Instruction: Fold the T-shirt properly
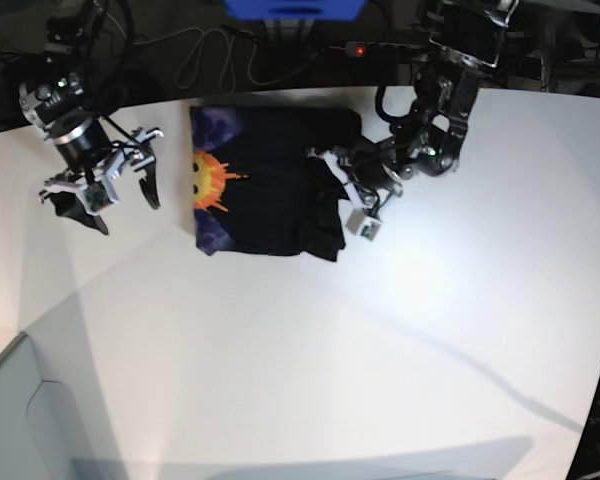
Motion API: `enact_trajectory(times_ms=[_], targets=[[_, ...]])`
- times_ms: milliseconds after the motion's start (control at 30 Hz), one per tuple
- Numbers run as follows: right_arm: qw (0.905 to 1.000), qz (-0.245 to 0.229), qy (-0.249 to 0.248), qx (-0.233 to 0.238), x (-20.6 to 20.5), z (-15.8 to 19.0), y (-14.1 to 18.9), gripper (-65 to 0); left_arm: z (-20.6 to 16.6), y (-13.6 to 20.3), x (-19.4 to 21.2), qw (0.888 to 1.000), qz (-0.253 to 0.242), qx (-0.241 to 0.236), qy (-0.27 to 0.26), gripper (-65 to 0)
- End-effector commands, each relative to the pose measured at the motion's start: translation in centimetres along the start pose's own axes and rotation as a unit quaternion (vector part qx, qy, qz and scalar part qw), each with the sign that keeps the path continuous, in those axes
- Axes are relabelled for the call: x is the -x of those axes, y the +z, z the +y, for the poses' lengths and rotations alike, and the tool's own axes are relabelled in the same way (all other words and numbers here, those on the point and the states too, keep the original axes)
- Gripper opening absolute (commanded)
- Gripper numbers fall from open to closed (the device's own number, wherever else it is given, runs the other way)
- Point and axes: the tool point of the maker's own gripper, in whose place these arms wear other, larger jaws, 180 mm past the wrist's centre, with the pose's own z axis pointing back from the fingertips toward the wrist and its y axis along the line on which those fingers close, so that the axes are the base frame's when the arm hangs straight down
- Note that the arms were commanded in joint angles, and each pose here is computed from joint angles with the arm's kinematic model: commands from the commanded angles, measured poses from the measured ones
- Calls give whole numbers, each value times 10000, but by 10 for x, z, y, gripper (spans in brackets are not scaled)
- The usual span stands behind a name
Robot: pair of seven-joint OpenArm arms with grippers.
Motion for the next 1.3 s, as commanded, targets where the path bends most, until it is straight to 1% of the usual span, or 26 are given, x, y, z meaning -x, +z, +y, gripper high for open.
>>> enact_trajectory(times_ms=[0, 100, 167, 233, 300, 367, 467, 533, 633, 700, 733, 767, 833, 900, 933, 967, 1100, 1133, 1167, 1267], targets=[[9996, -260, 55, 76, -14, -5, 5, -174, 6, -1, -10, 9991, 74, -139, -398, -650], [9994, -202, 79, 251, -11, -14, 15, -174, 11, -15, -18, 9900, 480, -247, -1303, -650], [9992, -164, 79, 354, -9, -18, 21, -174, 17, -24, -26, 9818, 675, -347, -1738, -650], [9985, -90, -37, 530, -2, -24, 28, -174, 20, -33, -39, 9715, 847, -431, -2169, -650], [9971, -58, -110, 750, 0, -34, 35, -174, 23, -41, -43, 9605, 1036, -503, -2533, -650], [9953, 54, -241, 939, 10, -40, 44, -174, 20, -48, -52, 9483, 1126, -517, -2923, -650], [9929, 133, -335, 1135, 16, -46, 52, -174, 4, -57, -71, 9265, 1141, -506, -3549, -650], [9914, 155, -431, 1223, 19, -47, 55, -174, -6, -62, -84, 9058, 1124, -521, -4051, -650], [9884, 253, -608, 1372, 28, -48, 62, -174, -34, -70, -94, 8679, 1032, -163, -4857, -650], [9872, 279, -686, 1416, 31, -47, 64, -175, -51, -75, -97, 8393, 958, 20, -5351, -650], [9869, 295, -710, 1418, 33, -46, 65, -175, -56, -77, -99, 8251, 942, 26, -5571, -650], [9863, 311, -734, 1445, 34, -46, 66, -175, -60, -80, -101, 8072, 951, -1, -5825, -650], [9843, 344, -803, 1537, 38, -48, 70, -175, -67, -83, -104, 7771, 972, -92, -6217, -650], [9820, 377, -879, 1629, 41, -50, 73, -175, -76, -87, -108, 7606, 934, -147, -6423, -650], [9816, 375, -893, 1645, 41, -50, 74, -175, -80, -88, -109, 7559, 926, -150, -6479, -650], [9816, 375, -893, 1645, 41, -50, 74, -175, -84, -89, -110, 7539, 906, -157, -6506, -650], [9815, 370, -916, 1638, 41, -49, 73, -175, -90, -90, -113, 7520, 855, -154, -6534, -650], [9815, 370, -916, 1638, 41, -49, 73, -175, -90, -90, -113, 7520, 855, -154, -6534, -630], [9815, 370, -916, 1638, 41, -49, 73, -175, -90, -90, -113, 7523, 851, -159, -6531, -585], [9817, 367, -916, 1632, 41, -49, 73, -175, -88, -89, -114, 7533, 850, -184, -6519, -420]])
